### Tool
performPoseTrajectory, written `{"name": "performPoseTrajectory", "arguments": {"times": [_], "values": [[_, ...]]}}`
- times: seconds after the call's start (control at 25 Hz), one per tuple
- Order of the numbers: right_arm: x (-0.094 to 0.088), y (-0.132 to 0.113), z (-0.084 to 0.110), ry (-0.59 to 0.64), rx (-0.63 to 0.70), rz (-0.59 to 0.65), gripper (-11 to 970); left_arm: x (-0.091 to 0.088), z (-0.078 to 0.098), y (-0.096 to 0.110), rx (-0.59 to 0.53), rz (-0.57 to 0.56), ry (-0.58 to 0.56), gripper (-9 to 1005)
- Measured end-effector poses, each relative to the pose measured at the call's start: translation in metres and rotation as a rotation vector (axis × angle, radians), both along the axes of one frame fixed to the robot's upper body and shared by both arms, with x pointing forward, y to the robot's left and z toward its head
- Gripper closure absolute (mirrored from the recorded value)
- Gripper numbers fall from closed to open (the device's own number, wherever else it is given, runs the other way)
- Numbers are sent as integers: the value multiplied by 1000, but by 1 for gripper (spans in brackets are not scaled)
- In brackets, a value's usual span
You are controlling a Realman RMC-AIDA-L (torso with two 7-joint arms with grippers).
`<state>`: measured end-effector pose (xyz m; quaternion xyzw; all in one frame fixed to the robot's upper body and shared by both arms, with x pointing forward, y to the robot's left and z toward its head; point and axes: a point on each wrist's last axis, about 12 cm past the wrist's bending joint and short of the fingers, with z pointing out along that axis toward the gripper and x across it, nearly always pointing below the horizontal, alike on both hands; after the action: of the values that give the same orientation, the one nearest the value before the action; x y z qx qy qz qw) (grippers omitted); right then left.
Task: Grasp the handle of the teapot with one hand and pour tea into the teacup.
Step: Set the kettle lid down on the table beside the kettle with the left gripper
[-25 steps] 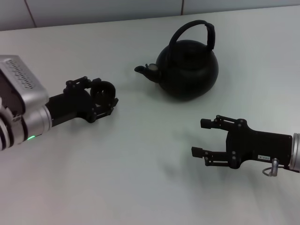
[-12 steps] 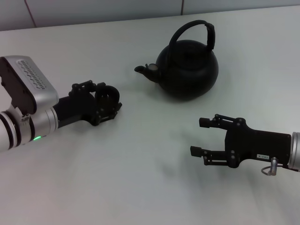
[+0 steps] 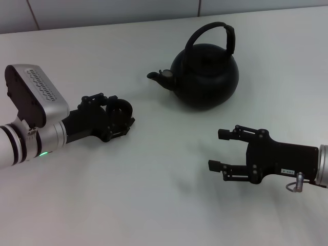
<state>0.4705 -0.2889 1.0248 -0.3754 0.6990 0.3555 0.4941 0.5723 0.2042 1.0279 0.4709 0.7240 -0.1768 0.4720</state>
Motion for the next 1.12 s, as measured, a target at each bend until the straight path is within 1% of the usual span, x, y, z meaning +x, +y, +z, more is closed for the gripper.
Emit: {"name": "performPoseTrajectory", "arguments": {"times": [0.44,1.12], "values": [[0,0,0,1,-2,-2,133,0,0,0,-15,18,25,300],[-1,0,-1,3,-5,-3,133,-1,0,-2,-16,3,30,299]]}}
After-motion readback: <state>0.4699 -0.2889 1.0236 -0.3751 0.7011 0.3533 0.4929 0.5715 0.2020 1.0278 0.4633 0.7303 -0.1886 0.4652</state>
